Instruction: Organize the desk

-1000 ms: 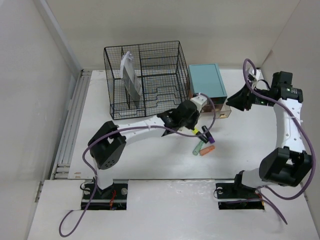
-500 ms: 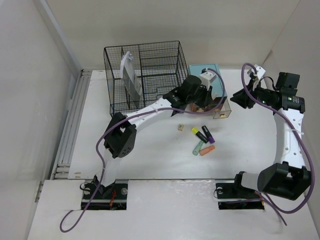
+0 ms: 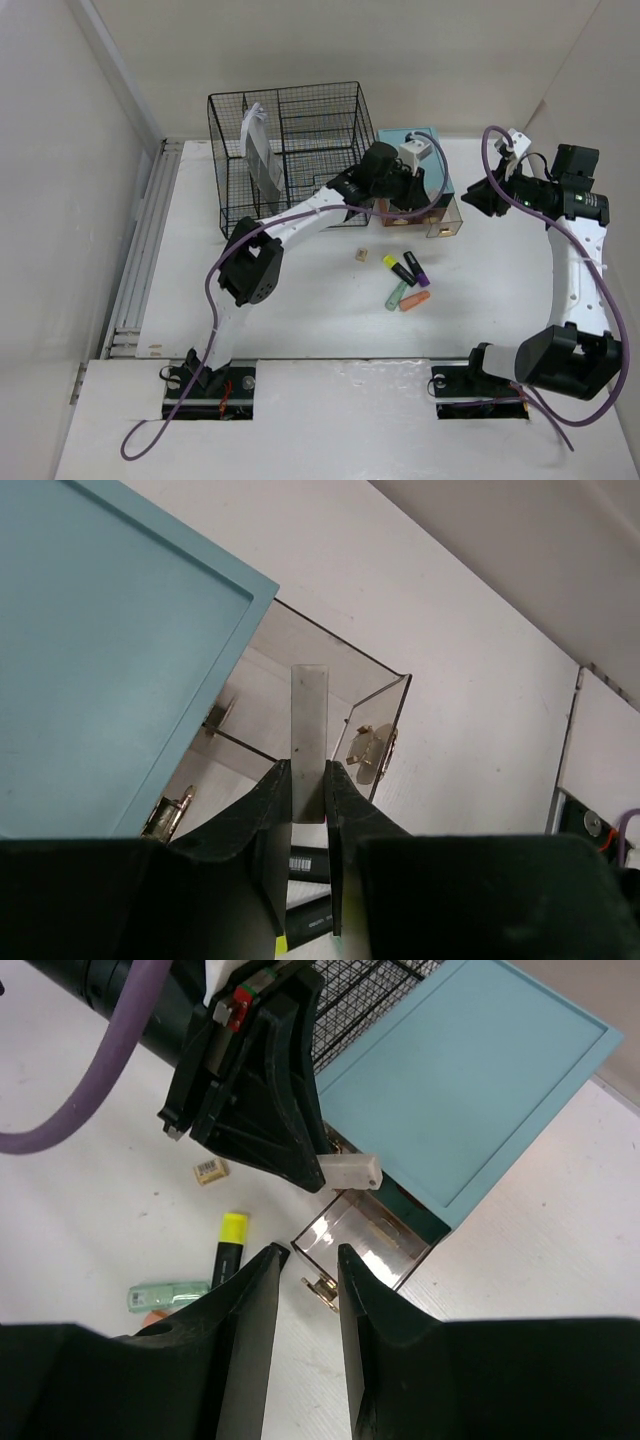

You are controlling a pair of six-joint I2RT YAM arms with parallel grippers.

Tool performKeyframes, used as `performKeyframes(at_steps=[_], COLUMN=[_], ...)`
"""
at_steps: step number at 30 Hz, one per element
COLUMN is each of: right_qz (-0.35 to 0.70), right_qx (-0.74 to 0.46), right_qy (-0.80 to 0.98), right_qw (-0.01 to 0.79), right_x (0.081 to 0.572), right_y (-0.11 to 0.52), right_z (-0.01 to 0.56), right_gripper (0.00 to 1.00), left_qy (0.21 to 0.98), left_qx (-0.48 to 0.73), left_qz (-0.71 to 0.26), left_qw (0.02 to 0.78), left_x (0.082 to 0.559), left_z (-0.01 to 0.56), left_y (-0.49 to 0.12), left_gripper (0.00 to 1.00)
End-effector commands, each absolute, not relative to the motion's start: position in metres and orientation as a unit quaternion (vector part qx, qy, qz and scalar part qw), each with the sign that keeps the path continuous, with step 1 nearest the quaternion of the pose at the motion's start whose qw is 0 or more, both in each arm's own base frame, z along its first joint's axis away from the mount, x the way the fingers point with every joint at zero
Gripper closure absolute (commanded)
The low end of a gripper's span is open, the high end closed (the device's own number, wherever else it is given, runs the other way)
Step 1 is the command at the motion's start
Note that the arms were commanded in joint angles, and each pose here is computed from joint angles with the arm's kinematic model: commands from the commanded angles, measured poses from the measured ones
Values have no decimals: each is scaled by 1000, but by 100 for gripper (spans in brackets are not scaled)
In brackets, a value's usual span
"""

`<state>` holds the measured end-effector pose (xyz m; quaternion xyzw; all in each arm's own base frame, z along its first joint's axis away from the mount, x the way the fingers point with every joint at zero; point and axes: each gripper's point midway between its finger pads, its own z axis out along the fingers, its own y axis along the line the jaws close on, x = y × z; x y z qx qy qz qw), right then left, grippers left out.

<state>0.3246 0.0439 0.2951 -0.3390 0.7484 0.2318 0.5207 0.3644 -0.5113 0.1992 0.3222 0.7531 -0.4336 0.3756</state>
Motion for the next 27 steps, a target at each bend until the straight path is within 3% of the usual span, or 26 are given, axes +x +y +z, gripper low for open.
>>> performKeyframes(at_steps=[1, 18, 22, 27], right_qz=[224, 230, 225, 230], right_qx=[-344, -336, -336, -333], right_qy=[740, 751, 751, 755], right_qw=[532, 520, 522, 516], right_x=[330, 335, 336, 336], right_y=[43, 40, 37, 37], right_z=[301, 289, 289, 285], right_gripper=[64, 64, 64, 64], left_qy=[714, 667, 666, 664], left_qx=[338, 365, 363, 365], left_qz=[-478, -557, -559, -562], left_qw=[384, 334, 334, 332], left_x=[364, 355, 356, 354], left_z=[229, 229, 231, 231], left_y=[-520, -533, -533, -533], left_gripper=[97, 89, 79, 57])
